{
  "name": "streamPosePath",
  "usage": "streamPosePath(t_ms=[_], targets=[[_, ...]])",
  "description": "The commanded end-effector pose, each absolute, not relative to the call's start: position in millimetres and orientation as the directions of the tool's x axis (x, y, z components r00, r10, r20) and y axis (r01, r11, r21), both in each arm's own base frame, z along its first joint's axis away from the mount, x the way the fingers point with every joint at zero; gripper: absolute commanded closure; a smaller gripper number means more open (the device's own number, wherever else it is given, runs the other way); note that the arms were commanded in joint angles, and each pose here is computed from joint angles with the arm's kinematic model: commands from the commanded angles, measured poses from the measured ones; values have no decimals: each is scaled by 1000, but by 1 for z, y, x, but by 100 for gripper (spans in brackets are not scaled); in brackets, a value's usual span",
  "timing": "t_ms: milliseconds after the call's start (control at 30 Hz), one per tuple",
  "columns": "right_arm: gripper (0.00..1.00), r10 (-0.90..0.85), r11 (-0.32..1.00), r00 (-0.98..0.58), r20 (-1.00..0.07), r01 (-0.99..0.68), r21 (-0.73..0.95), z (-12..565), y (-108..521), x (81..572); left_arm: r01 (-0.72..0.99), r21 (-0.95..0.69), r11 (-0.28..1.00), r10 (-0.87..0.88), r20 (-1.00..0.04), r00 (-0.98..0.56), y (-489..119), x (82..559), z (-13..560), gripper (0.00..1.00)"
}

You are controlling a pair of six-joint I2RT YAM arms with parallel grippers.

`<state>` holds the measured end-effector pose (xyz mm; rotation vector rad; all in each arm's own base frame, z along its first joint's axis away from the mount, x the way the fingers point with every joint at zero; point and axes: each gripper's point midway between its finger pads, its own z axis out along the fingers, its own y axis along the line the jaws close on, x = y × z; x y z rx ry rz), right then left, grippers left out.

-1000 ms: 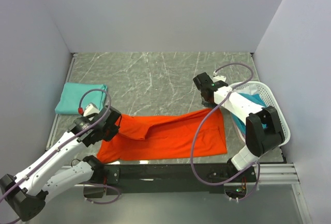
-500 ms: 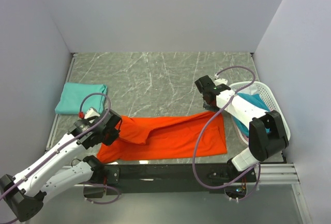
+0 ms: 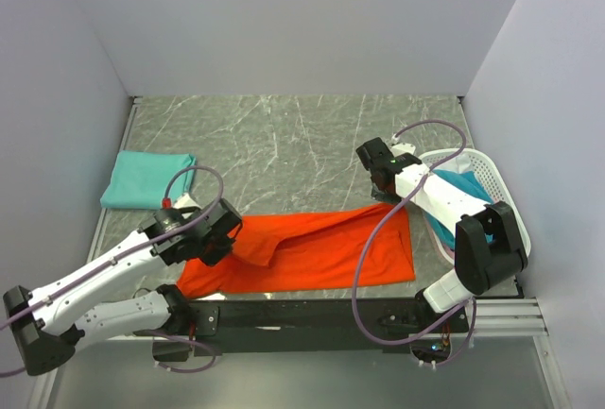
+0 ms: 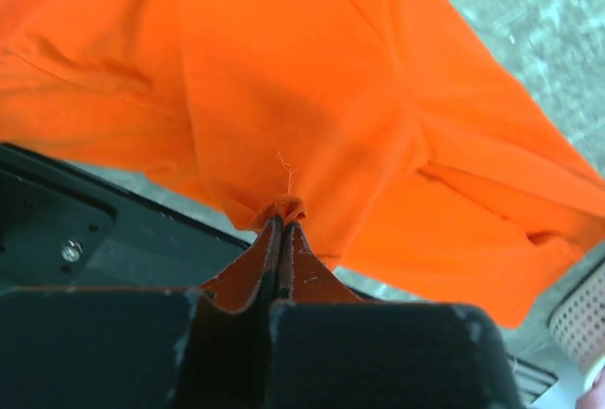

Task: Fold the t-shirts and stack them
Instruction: Fold the tshirt

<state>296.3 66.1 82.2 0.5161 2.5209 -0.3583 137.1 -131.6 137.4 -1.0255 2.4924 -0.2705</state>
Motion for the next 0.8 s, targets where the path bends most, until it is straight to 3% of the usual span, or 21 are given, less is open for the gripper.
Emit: streamPosePath(t_ms=[0,767], targets=[[100,281,888,-759,-588,438,-140,90,64,301,-649,-314,693,-720,-331,-610,-133,133,151,99],[100,288,874,-785,-549,450,-184,72,53,277,-686,-243,686,-725,-298,-620,-124,105,104,99]])
